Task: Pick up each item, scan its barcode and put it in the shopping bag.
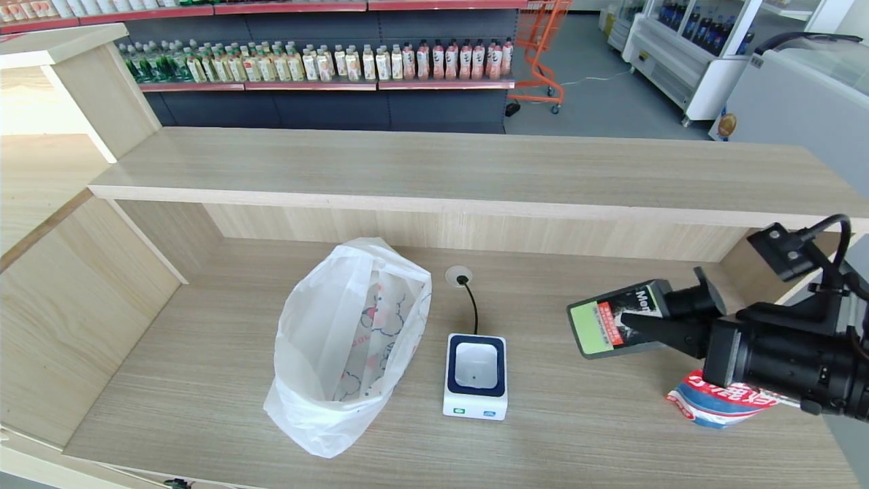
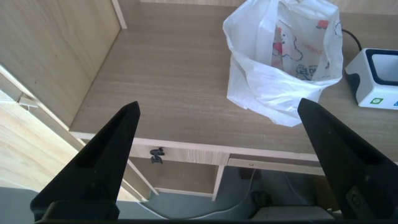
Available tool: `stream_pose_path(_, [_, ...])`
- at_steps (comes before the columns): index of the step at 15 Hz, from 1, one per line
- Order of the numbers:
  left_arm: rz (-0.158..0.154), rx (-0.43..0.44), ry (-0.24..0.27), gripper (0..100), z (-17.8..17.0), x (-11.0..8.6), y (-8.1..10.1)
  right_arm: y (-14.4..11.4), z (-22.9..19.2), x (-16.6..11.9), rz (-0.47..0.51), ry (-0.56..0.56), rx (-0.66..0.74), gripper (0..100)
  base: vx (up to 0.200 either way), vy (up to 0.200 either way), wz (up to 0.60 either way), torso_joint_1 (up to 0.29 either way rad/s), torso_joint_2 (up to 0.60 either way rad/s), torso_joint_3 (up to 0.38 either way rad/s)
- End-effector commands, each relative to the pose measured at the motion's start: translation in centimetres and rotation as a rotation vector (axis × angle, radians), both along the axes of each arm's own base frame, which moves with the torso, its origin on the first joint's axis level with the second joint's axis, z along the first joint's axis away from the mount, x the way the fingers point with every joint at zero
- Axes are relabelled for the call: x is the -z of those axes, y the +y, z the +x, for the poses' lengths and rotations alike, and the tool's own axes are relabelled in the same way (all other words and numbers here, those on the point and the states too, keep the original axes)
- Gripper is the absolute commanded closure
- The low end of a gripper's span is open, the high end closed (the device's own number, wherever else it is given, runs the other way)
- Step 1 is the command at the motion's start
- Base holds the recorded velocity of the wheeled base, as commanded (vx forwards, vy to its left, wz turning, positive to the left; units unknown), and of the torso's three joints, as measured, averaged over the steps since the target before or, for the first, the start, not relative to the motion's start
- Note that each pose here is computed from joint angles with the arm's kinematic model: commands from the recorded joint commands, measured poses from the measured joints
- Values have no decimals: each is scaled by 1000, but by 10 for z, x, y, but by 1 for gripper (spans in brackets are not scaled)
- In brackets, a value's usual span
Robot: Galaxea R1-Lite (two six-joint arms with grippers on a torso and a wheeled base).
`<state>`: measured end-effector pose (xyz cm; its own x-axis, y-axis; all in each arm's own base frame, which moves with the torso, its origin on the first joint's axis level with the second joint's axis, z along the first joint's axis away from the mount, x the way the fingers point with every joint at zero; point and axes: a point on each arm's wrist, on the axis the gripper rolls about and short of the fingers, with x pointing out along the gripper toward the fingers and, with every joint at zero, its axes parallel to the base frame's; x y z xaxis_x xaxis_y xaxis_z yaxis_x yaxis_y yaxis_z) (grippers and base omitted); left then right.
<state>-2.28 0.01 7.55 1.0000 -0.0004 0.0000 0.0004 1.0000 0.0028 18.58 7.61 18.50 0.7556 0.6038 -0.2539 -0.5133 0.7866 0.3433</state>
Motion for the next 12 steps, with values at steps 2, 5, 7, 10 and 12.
stream_pose_path(2, [0, 0, 0, 0, 0, 0, 0, 45, 34, 38, 63, 286, -45, 100, 0, 0, 0, 0, 0, 0])
stream_pose_path(5, [0, 0, 0, 0, 0, 0, 0, 65, 56, 62, 24, 371, -54, 100, 0, 0, 0, 0, 0, 0])
stream_pose_path(7, [0, 0, 0, 0, 0, 0, 0, 71, 68, 72, 11, 396, -52, 100, 0, 0, 0, 0, 0, 0])
stream_pose_path(10, [0, 0, 0, 0, 0, 0, 0, 82, 80, 76, 10, 394, -62, 100, 0, 0, 0, 0, 0, 0])
stream_pose_path(12, [0, 0, 0, 0, 0, 0, 0, 88, 82, 77, 8, 393, -75, 100, 0, 0, 0, 0, 0, 0])
